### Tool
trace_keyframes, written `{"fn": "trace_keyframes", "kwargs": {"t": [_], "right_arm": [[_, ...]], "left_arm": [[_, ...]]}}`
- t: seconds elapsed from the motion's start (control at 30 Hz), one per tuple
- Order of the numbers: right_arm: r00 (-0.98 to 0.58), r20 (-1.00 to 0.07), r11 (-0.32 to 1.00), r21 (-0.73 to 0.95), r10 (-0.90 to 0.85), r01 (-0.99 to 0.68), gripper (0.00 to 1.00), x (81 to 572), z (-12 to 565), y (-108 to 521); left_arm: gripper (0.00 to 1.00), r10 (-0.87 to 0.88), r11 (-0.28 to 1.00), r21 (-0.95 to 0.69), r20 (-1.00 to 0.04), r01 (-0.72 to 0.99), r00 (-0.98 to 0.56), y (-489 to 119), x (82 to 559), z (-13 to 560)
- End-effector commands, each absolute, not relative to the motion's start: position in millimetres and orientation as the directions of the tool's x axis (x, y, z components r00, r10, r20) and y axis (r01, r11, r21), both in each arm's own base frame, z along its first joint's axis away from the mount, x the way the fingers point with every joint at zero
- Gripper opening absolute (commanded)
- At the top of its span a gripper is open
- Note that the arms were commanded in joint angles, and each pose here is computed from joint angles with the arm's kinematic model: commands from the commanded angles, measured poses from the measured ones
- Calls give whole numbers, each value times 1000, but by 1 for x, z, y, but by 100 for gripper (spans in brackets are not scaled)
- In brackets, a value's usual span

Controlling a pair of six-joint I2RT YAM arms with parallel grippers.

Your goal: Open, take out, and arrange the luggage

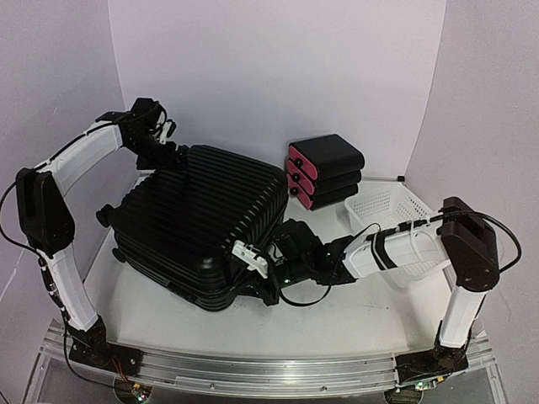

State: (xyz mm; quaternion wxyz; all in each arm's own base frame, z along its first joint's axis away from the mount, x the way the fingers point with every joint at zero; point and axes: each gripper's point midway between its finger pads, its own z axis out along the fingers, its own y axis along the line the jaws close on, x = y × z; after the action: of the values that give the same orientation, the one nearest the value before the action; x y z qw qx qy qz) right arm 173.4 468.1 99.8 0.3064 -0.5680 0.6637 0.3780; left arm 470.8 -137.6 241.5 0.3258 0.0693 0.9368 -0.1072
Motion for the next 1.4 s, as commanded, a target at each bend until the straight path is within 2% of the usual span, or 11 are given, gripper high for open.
{"fn": "trace_keyframes", "kwargs": {"t": [0.0,0.17,0.23,0.4,0.47,0.63,0.87,1.0,1.23,1.37], "right_arm": [[-193,-910,184,133,-367,-974,0,205,149,477],[-234,-903,200,171,-360,-965,0,203,144,474],[-244,-902,205,180,-356,-962,0,204,145,474],[-263,-904,237,189,-337,-953,0,208,151,472],[-269,-904,242,194,-333,-951,0,208,152,471],[-296,-911,285,214,-287,-934,0,214,160,469],[-318,-919,274,252,-231,-928,0,214,167,474],[-313,-923,282,245,-226,-928,0,214,165,471],[-291,-928,263,228,-234,-938,0,211,163,471],[-218,-943,232,160,-253,-960,0,208,165,469]], "left_arm": [[95,239,960,44,-641,276,-729,-179,378,308],[88,381,905,114,-648,410,-660,-252,330,322],[89,408,895,147,-649,421,-642,-264,314,322],[92,391,887,96,-676,451,-625,-258,259,317],[98,389,869,57,-693,492,-607,-260,235,310],[99,418,853,111,-730,510,-541,-256,194,293],[100,528,810,306,-752,500,-395,-285,173,282],[100,600,774,425,-728,469,-331,-299,174,276],[100,606,786,482,-726,388,-327,-291,180,260],[100,610,786,491,-713,376,-345,-283,179,247]]}}
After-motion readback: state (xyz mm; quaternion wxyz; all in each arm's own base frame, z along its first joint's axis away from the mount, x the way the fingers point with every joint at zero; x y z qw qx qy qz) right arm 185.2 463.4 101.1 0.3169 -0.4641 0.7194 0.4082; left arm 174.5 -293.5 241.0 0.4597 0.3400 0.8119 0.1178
